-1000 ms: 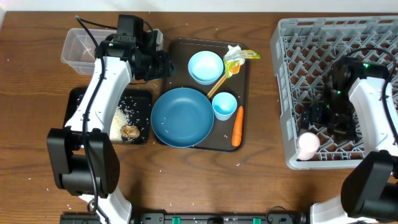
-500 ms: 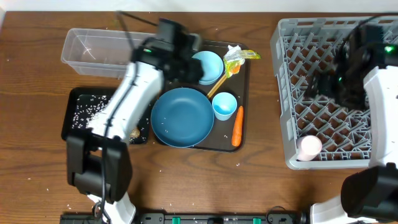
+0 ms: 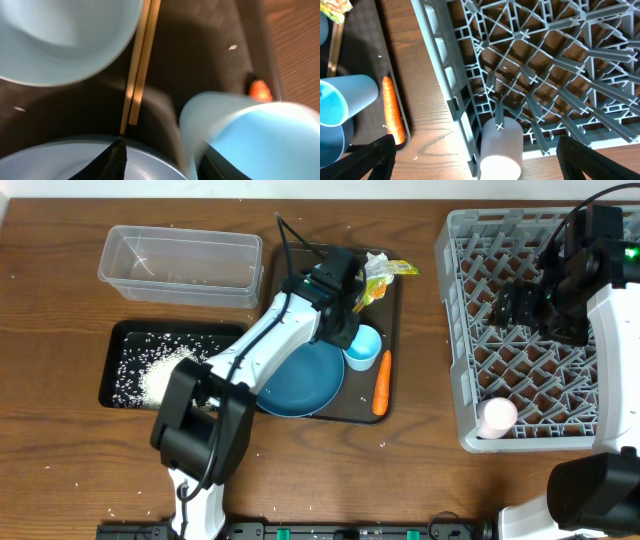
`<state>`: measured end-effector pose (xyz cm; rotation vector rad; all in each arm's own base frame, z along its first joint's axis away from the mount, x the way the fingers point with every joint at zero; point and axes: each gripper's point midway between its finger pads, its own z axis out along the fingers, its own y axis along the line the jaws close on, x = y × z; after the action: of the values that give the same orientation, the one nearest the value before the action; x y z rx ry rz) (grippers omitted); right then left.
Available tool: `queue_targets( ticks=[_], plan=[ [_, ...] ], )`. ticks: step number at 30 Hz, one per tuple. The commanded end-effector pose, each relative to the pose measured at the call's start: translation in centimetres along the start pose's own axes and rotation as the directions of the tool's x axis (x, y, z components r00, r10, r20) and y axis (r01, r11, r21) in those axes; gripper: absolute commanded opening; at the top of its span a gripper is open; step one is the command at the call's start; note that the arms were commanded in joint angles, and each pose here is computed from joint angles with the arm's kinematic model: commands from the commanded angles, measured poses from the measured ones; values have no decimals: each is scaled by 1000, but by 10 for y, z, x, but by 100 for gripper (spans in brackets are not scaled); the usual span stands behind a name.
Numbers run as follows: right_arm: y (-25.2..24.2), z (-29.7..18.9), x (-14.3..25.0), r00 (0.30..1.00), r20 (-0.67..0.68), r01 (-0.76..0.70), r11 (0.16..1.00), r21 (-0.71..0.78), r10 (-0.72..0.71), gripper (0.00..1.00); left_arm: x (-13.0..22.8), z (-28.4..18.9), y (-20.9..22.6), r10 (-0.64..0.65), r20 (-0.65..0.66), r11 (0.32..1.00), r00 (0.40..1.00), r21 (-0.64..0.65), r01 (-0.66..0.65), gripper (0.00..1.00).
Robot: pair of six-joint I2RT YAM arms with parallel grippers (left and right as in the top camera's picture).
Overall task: Sort waste into correct bins and load items into the dishwasher rack
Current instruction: 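Grasp the blue cup with the left gripper and lift it, then hand the blue cup from the left gripper to the right gripper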
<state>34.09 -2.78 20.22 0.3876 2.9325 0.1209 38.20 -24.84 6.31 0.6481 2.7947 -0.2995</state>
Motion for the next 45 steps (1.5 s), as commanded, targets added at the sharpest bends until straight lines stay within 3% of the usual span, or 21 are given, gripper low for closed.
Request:
queue_targets(
  ticks=[1,3,4,5,6,12,17,20,23,27,33,37,45],
  plan=[
    [4,-3,-3,1000,14,5,1000,-11,-5,95,5,4,-8,23,-18,1000,1000,9,-23,45],
    [4,-3,-4,1000,18,6,1000,-11,-6,95,5,4,-12,31,-16,999,999,12,-31,38],
    [5,-3,-4,1000,19,6,1000,-12,-6,95,5,5,-13,35,-15,999,999,13,-35,28],
    [5,-3,-5,1000,22,6,1000,-12,-6,94,5,5,-15,38,-14,999,999,14,-37,11],
    [5,-3,-5,1000,22,6,1000,-12,-6,94,5,5,-15,38,-14,999,999,15,-38,6],
    [6,-3,-6,1000,28,8,1000,-14,-8,93,-4,-12,-28,41,19,996,999,76,-42,6],
    [37,-3,-11,995,58,90,985,-150,-83,90,-27,-69,-52,8,135,952,991,302,-49,6],
    [96,-13,-14,952,165,304,862,-405,-258,91,-44,-108,-53,-40,222,889,974,453,-67,6],
    [143,-28,-11,889,295,458,684,-568,-350,92,-56,-137,-38,-126,261,818,957,574,-49,6],
    [187,-51,-3,808,440,587,464,-664,-392,95,-63,-170,-14,-211,285,698,935,713,-60,6],
    [237,-81,15,681,623,712,147,-687,-386,99,-65,-209,8,-252,338,565,907,812,-146,6],
    [259,-88,28,612,692,757,31,-652,-384,99,-62,-220,10,-258,340,512,904,842,-171,6],
    [285,-80,43,544,747,794,-53,-605,-383,99,-58,-242,-2,-220,383,403,897,873,-274,6]
  ],
)
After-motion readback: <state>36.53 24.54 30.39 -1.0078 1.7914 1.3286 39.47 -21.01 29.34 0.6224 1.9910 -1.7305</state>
